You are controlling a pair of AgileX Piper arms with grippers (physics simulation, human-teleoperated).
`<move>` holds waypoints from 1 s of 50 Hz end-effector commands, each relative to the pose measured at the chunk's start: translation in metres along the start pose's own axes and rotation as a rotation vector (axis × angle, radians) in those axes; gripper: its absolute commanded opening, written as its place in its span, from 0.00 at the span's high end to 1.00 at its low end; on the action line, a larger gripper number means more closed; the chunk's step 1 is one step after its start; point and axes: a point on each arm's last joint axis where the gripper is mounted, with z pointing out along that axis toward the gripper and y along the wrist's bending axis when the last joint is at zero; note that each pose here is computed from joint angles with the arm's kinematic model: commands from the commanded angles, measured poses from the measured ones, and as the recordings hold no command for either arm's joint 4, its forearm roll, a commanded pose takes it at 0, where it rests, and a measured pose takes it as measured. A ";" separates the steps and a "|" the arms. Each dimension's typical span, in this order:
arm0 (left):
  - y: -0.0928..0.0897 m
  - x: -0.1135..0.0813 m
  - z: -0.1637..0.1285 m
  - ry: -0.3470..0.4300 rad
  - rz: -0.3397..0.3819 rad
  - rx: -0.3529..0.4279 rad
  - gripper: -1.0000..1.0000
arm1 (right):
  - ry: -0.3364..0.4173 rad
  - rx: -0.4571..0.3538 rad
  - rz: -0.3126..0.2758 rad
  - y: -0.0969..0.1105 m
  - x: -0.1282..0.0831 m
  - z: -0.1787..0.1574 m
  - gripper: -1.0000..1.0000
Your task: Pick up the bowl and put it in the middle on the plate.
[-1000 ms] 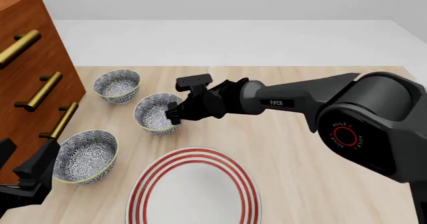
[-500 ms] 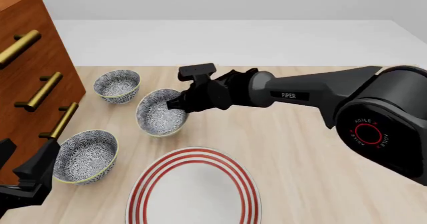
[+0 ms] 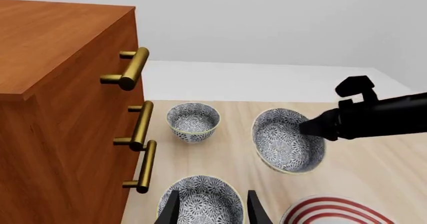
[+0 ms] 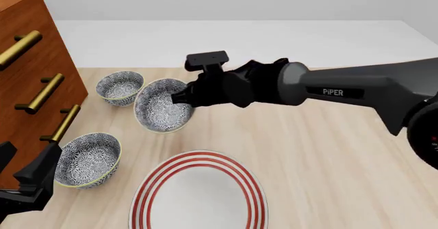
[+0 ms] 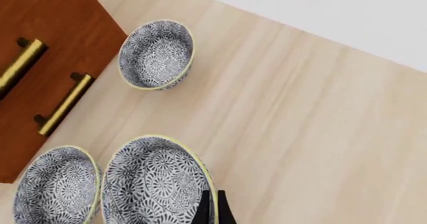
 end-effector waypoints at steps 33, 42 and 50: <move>0.000 0.000 -0.001 0.001 0.014 0.007 0.00 | -0.079 -0.088 -0.041 0.025 0.017 -0.109 1.00; -0.001 0.000 0.000 0.002 0.014 0.007 0.00 | -0.082 -0.104 -0.072 0.028 0.023 -0.128 1.00; 0.000 0.000 0.000 0.005 0.015 0.007 0.00 | -0.069 -0.109 -0.093 0.027 0.036 -0.138 1.00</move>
